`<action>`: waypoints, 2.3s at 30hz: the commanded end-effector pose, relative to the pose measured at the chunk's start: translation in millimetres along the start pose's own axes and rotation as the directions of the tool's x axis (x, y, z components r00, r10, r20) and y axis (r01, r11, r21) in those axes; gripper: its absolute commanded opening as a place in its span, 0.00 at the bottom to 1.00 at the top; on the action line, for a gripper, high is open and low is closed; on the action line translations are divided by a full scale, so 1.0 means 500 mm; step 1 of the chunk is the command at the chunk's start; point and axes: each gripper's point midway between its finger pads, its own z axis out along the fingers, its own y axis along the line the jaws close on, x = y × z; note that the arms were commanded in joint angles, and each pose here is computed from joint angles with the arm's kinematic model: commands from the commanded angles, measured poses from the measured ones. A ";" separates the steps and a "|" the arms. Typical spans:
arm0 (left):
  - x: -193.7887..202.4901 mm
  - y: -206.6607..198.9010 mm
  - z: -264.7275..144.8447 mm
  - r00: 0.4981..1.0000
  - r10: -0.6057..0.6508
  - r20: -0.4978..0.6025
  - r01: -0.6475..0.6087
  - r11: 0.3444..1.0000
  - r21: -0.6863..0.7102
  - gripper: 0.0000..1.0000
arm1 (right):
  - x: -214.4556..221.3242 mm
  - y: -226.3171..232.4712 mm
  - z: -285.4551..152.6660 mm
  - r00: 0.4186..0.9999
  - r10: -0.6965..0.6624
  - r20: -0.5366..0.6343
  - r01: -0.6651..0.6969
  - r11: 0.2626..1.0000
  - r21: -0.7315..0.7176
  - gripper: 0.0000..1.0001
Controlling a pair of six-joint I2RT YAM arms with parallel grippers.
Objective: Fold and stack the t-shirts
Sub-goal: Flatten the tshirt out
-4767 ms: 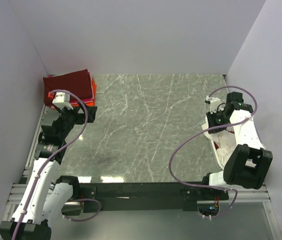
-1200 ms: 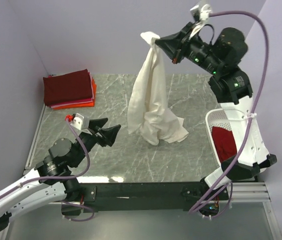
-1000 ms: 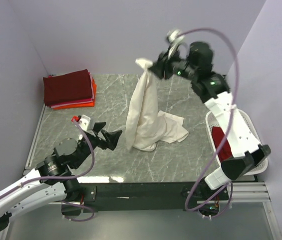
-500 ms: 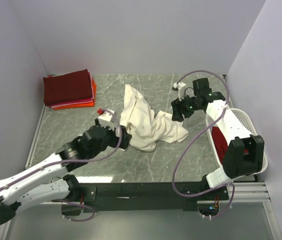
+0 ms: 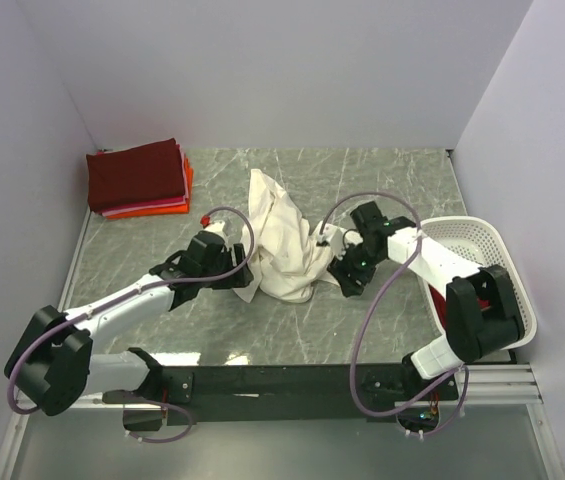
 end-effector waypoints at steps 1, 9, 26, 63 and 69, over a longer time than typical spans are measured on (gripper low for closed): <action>0.007 -0.007 0.009 1.000 -0.021 -0.003 0.021 0.999 0.027 0.71 | -0.022 -0.006 0.004 0.998 -0.056 0.035 0.053 0.996 0.067 0.62; 0.016 0.008 -0.010 1.000 -0.027 0.015 0.027 1.000 0.007 0.66 | -0.038 -0.015 0.058 0.997 -0.075 -0.003 0.075 0.990 0.117 0.61; 0.114 -0.202 0.032 0.955 0.293 -0.035 -0.274 0.924 0.268 0.70 | -0.052 -0.034 0.100 1.000 -0.004 -0.023 0.007 0.994 0.111 0.53; -0.127 -0.323 -0.131 0.895 0.321 0.312 -0.383 0.909 0.165 0.01 | -0.154 -0.042 -0.205 0.976 -0.047 0.214 -0.002 0.975 0.224 0.00; -0.251 -0.457 -0.285 0.835 0.345 0.429 -0.492 0.818 0.299 0.01 | -0.241 -0.066 -0.481 0.888 -0.166 0.428 -0.070 0.873 0.483 0.00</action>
